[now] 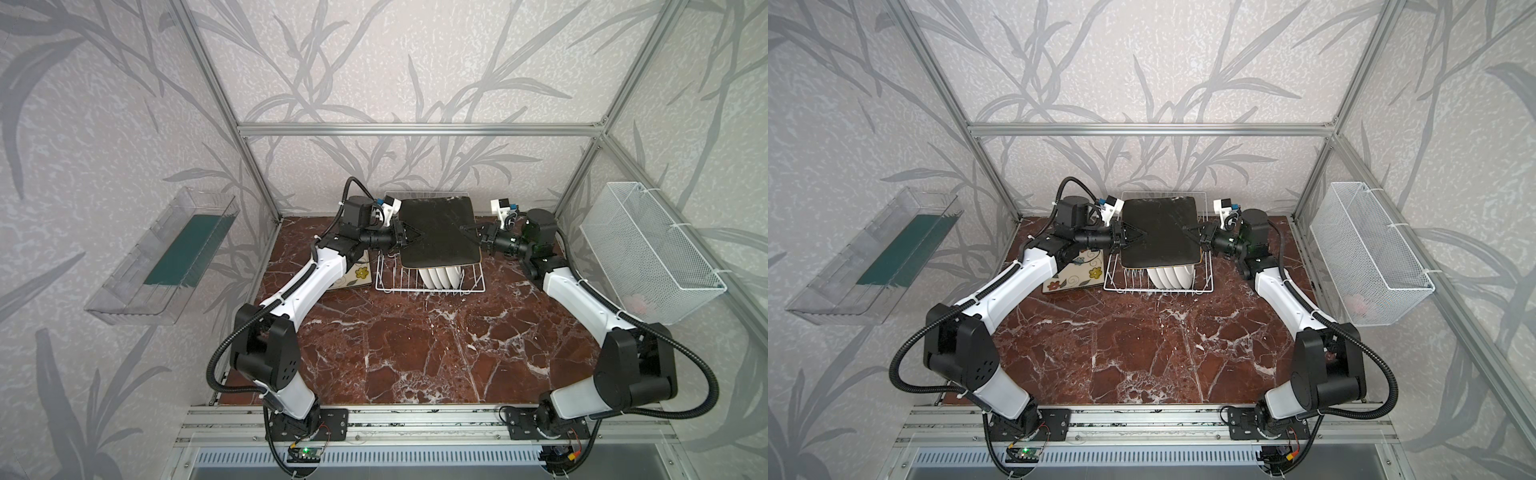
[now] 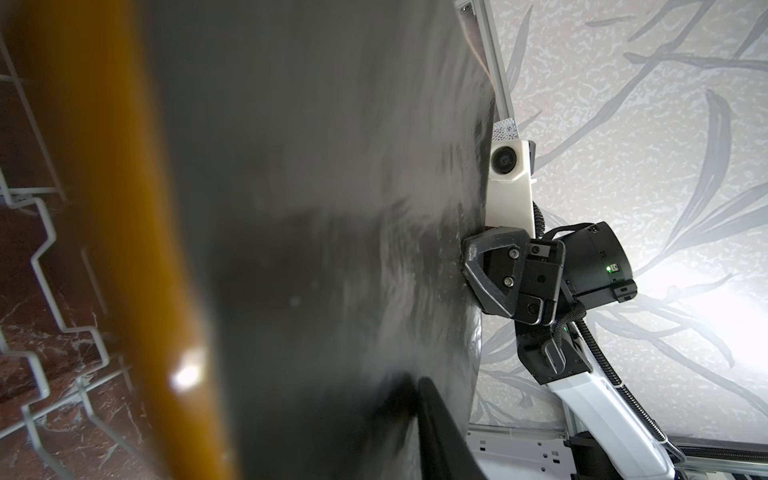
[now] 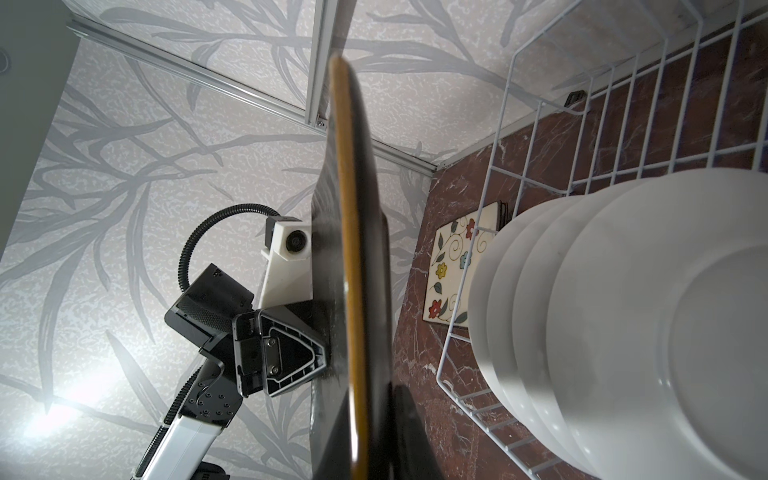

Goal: Unload the plates from the dish rack

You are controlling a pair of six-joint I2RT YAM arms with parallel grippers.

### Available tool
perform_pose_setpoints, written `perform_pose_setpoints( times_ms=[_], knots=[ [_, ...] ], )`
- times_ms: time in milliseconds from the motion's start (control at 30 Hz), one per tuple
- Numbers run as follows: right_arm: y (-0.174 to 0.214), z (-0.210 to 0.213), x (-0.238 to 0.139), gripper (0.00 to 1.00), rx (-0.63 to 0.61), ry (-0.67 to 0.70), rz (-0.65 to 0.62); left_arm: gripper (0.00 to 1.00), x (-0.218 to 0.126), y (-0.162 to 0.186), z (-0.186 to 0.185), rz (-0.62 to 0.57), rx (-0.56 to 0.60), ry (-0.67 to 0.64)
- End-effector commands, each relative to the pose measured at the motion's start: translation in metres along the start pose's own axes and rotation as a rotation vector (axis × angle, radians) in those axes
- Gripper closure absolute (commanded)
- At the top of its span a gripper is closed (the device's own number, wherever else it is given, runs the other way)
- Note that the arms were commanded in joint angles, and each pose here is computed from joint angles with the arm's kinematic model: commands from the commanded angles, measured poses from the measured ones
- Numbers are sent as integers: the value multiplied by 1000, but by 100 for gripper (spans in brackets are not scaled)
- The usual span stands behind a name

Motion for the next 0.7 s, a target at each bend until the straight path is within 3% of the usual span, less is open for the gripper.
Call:
perform_pose_setpoints(
  times_ms=[0,200,333,433,667],
  knots=[
    [-4,45,-5,100,-152,-131,-7,79,2,0,-13,3,51,28],
    [-1,41,-4,100,-146,-124,5,100,4,-2,-13,-6,36,35],
    [-1,38,-4,100,-144,-115,5,100,6,-5,-14,-20,18,51],
    [-1,36,-4,90,-140,-98,3,100,5,-8,-18,-36,15,71],
    [-2,33,-3,80,-124,-90,2,100,4,-15,-22,-78,-7,102]
  ],
)
Point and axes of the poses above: each gripper's point midway between its finger pads, its own x axis out along the fingers, its own z axis along the line the jaws close on, y = z × x, the point moved 3 cm from there along -x, back along the fingers, and after that the axes turned 1 degree about x, right-handed, at the moved point
